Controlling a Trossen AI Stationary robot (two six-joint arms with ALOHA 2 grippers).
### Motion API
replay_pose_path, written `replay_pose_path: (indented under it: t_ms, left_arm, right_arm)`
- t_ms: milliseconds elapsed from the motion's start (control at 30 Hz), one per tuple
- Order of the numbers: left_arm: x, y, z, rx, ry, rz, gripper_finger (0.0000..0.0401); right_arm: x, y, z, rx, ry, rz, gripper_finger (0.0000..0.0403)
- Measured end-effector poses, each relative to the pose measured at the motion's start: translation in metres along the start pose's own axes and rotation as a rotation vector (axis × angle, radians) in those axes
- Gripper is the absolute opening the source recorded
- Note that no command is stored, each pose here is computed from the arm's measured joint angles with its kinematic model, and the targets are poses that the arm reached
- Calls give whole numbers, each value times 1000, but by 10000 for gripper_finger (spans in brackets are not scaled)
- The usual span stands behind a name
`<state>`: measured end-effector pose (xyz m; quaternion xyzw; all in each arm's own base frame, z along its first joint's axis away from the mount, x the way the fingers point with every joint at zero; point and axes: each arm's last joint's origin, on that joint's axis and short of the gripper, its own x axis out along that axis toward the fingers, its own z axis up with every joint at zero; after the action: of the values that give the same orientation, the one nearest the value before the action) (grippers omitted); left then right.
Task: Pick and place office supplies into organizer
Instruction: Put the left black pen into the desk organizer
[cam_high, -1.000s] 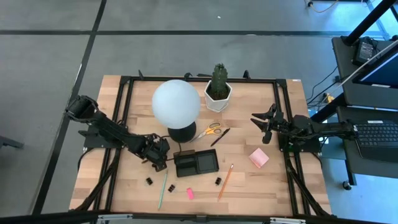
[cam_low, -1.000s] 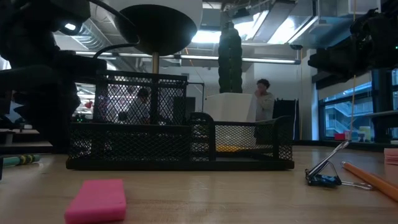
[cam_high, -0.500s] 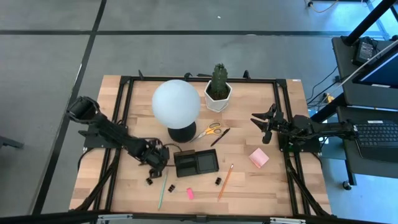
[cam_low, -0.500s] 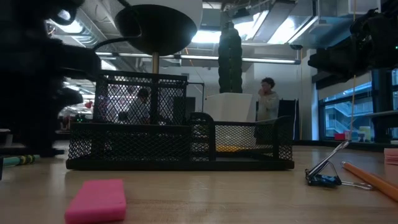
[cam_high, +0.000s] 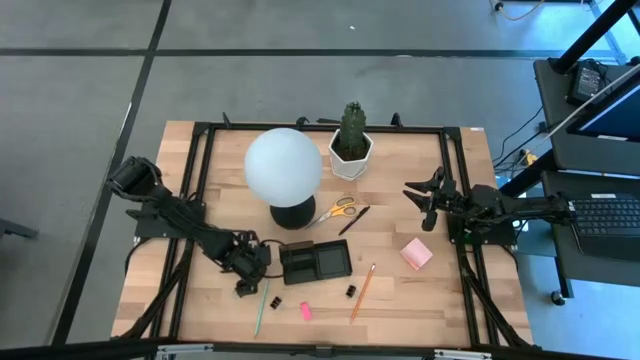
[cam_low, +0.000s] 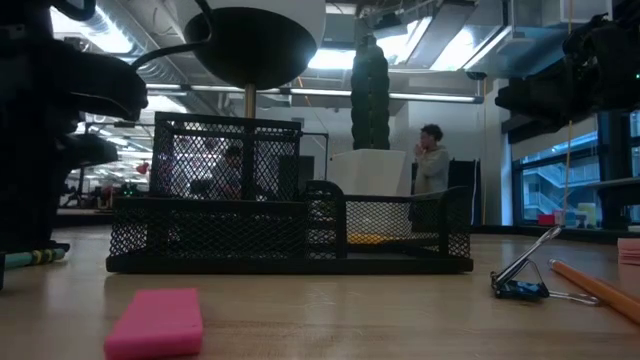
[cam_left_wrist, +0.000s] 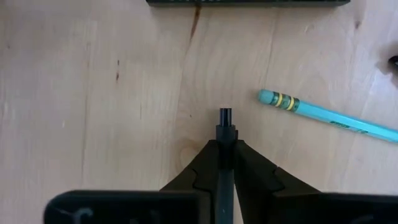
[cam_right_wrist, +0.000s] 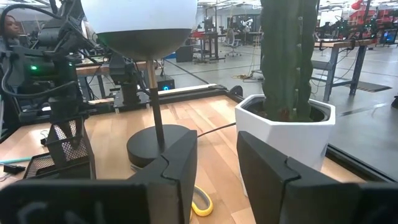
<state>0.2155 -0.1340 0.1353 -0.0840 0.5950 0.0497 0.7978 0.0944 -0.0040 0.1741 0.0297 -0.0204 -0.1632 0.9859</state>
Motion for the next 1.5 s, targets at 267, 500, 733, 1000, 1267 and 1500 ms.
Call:
replay_pose_path:
  t_ms: [267, 500, 733, 1000, 1267, 1500]
  left_arm:
    - [11, -1, 0, -1, 26, 17, 89]
    - [12, 1, 2, -15, 3, 38, 96]
    - [14, 2, 5, -20, -46, 72, 81]
    - [20, 1, 6, -1, -44, 86, 66]
    - [21, 0, 7, 47, -51, 88, 45]
    - [20, 0, 8, 99, -60, 91, 43]
  right_arm:
    - [0, 0, 0, 0, 0, 0, 119]
    - [0, 0, 0, 0, 0, 0, 119]
    - [0, 0, 0, -3, 0, 0, 119]
    - [0, 0, 0, -5, 0, 0, 119]
    - [0, 0, 0, -8, 0, -1, 119]
    - [0, 0, 0, -8, 0, -1, 119]
